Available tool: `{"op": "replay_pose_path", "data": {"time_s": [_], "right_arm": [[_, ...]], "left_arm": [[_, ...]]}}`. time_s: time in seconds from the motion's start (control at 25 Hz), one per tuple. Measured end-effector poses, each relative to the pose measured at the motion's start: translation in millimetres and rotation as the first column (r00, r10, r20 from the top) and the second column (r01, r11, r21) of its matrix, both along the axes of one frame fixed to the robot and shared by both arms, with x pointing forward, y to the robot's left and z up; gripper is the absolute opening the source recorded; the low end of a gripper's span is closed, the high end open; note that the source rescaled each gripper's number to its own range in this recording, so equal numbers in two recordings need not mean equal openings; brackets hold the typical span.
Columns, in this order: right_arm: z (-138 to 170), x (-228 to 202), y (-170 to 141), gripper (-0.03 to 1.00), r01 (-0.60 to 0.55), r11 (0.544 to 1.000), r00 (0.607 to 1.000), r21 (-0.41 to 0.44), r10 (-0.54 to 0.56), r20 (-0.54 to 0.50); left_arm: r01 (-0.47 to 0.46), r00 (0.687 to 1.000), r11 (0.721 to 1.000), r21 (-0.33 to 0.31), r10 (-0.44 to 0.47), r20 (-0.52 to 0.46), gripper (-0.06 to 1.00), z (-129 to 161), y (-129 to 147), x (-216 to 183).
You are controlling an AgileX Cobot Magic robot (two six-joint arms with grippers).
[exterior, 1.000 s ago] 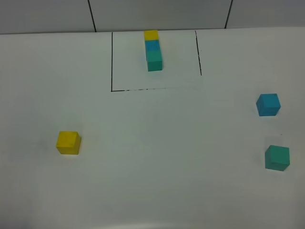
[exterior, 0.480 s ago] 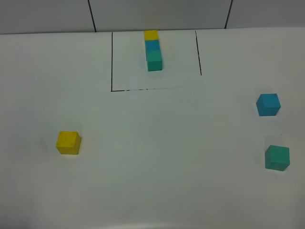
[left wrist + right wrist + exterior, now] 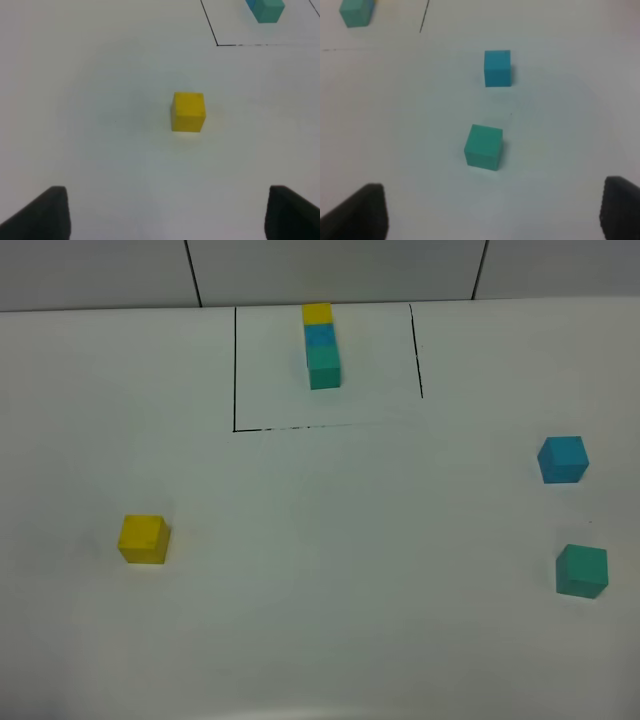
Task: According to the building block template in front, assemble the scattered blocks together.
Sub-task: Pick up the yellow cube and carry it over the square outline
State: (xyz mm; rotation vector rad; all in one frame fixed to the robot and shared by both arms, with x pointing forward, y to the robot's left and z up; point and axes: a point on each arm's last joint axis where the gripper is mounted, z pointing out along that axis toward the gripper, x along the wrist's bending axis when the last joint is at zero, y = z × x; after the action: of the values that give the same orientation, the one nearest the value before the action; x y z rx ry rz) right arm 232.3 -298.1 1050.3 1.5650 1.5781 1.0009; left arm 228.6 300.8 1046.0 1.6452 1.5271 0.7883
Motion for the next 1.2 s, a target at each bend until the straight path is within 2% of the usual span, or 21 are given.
{"op": "replay_pose_path", "data": {"time_s": [0.56,0.72,0.88,1.0,1.12,1.2], "right_arm": [[0.0,0.0,0.0,0.72,0.0,1.0,1.0,0.0,0.0,0.0],[0.0,0.0,0.0,0.72,0.0,1.0,1.0,0.0,0.0,0.0],[0.0,0.0,0.0,0.72,0.0,1.0,1.0,0.0,0.0,0.0],[0.0,0.0,0.0,0.72,0.0,1.0,1.0,0.0,0.0,0.0],[0.0,0.0,0.0,0.72,0.0,1.0,1.0,0.0,0.0,0.0],[0.0,0.0,0.0,0.72,0.0,1.0,1.0,0.0,0.0,0.0]], "left_arm": [[-0.001,1.0,1.0,0.002,0.001,0.0,0.67,0.0,0.2,0.0],[-0.01,1.0,1.0,0.021,0.01,-0.012,0.76,1.5,1.3,3.9],[-0.016,1.0,0.998,0.059,0.016,-0.008,0.91,14.2,2.1,18.1],[-0.011,0.999,0.998,0.067,0.015,-0.049,0.98,26.6,-0.3,39.9],[-0.004,0.991,0.997,0.074,0.014,-0.137,0.99,38.7,-3.5,66.6],[0.008,0.98,0.998,0.055,0.003,-0.199,0.99,45.8,-7.6,85.5]]}}
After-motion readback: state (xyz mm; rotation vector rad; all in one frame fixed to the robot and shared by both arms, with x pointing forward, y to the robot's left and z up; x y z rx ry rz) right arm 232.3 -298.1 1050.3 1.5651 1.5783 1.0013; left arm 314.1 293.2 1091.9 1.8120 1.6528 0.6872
